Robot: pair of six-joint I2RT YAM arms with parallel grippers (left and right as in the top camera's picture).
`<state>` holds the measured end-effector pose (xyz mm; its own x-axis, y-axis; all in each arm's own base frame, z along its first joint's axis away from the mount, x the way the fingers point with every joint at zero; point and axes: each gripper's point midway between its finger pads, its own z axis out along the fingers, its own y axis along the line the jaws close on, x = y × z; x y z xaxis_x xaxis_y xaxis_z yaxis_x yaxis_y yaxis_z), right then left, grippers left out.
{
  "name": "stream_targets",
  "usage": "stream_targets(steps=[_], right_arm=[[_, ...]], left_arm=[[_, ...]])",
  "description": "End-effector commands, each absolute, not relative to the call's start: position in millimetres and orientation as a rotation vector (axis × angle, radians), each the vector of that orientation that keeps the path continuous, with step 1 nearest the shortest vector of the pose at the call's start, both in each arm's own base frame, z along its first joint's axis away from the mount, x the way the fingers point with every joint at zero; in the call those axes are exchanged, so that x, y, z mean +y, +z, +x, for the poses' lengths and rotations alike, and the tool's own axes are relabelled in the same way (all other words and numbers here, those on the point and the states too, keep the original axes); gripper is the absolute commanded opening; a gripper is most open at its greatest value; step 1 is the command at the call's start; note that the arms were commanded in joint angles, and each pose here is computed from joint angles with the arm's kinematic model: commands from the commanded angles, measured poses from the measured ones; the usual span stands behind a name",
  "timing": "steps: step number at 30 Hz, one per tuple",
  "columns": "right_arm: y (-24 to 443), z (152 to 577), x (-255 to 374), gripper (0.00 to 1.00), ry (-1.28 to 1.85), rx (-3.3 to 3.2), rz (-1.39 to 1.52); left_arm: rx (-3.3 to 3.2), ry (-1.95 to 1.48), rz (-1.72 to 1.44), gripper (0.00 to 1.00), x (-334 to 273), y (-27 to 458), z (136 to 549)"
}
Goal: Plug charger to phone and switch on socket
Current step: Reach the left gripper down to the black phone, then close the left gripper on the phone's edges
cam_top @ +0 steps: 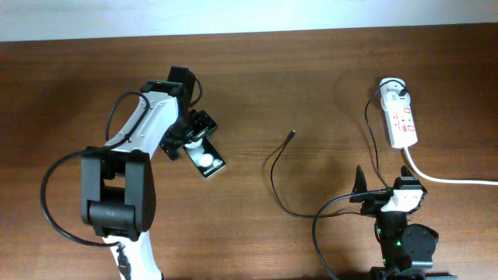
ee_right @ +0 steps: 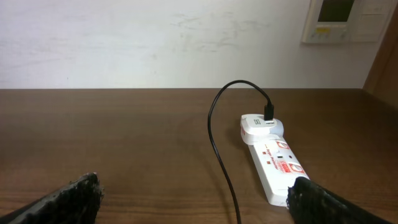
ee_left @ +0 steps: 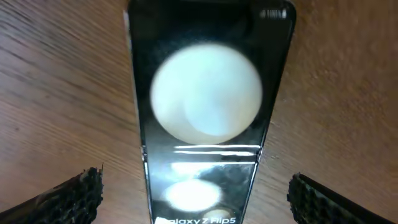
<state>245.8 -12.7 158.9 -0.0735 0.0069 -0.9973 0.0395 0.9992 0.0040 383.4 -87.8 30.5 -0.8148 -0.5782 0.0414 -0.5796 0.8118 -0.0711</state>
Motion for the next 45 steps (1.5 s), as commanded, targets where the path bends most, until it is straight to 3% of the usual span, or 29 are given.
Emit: stream_targets(steps=[1, 19, 26, 31, 34, 36, 43, 45], right_arm=[[156, 246, -12, 0.99, -0.025, 1.649, 0.038], [156, 246, -12, 0.99, -0.025, 1.649, 0.038], [156, 246, -12, 0.99, -0.025, 1.649, 0.038], [156, 246, -12, 0.99, -0.025, 1.649, 0.038], [156, 246, -12, 0.99, -0.025, 1.649, 0.038], [156, 246, -12, 0.99, -0.025, 1.649, 0.038], [156, 246, -12, 0.99, -0.025, 1.649, 0.038], [156, 246, -12, 0.99, -0.025, 1.649, 0.038]], left_arm=[[-2.942, 0.108, 0.921, 0.99, -101, 9, 382], [-2.921, -0.032, 0.914, 0.99, -88, -17, 376], [-2.948, -0.033, 0.825, 0.77, -88, -17, 376], [-3.039, -0.015, 0.382, 0.71, -93, -17, 376], [-3.051, -0.012, 0.273, 0.81, -99, -17, 375], [-3.051, -0.012, 0.273, 0.99, -99, -17, 375], [-3.058, -0.042, 0.274, 0.99, -96, -17, 375], [-3.070, -0.057, 0.139, 0.99, -96, -17, 376]])
